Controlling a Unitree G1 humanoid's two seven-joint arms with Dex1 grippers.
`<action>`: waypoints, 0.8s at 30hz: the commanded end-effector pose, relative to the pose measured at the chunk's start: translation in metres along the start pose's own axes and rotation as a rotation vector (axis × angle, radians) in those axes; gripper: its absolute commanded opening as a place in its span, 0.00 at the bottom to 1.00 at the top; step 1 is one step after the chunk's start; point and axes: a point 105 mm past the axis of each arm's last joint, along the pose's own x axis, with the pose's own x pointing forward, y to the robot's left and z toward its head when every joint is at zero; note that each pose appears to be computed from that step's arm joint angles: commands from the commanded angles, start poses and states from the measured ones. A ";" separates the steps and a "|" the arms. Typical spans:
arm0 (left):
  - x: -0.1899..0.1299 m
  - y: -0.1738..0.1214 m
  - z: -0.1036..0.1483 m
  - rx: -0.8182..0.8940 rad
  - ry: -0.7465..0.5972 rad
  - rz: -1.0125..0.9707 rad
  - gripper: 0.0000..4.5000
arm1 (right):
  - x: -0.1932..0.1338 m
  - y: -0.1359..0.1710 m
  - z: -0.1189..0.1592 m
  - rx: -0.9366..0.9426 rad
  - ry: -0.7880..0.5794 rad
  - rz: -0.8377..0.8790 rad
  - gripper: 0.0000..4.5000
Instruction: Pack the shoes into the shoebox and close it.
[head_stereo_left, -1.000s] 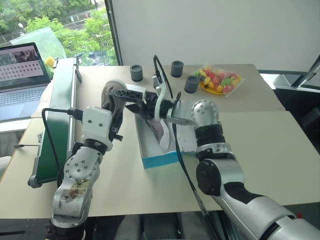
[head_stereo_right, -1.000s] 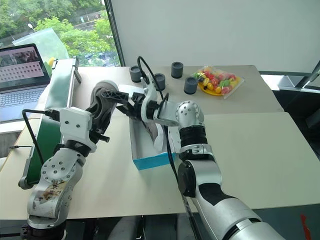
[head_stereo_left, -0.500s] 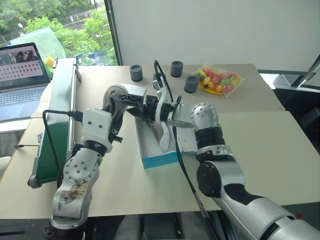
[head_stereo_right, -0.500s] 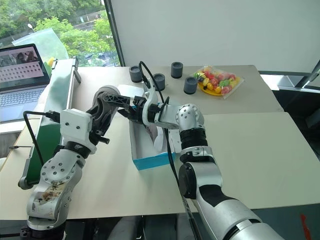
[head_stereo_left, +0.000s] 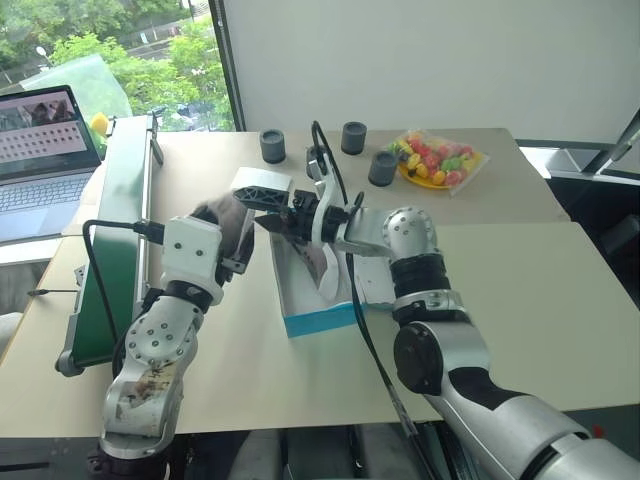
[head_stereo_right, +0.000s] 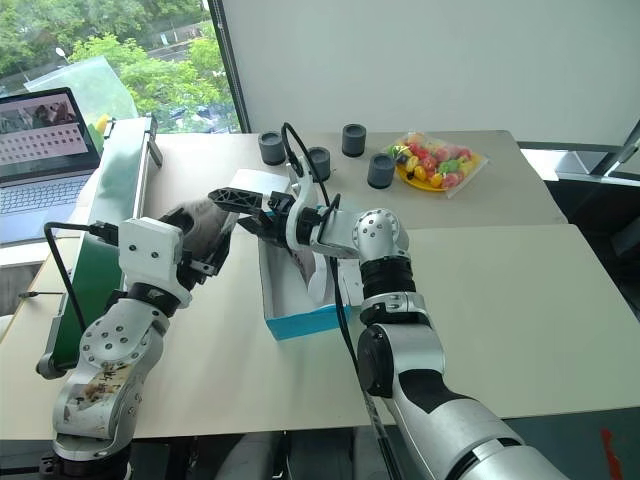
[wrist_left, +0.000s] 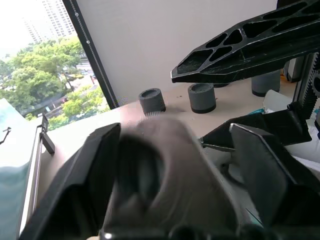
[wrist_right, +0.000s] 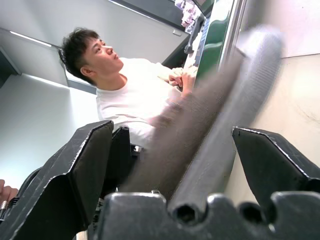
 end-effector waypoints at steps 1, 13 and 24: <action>-0.003 0.002 0.013 0.024 -0.052 0.012 1.00 | 0.004 0.019 0.006 -0.030 -0.021 0.064 1.00; -0.003 0.004 0.006 0.017 -0.021 0.026 1.00 | 0.003 0.019 0.007 -0.034 -0.024 0.061 1.00; -0.021 0.004 -0.030 -0.028 0.121 0.052 1.00 | -0.008 0.017 0.018 -0.130 -0.064 0.030 1.00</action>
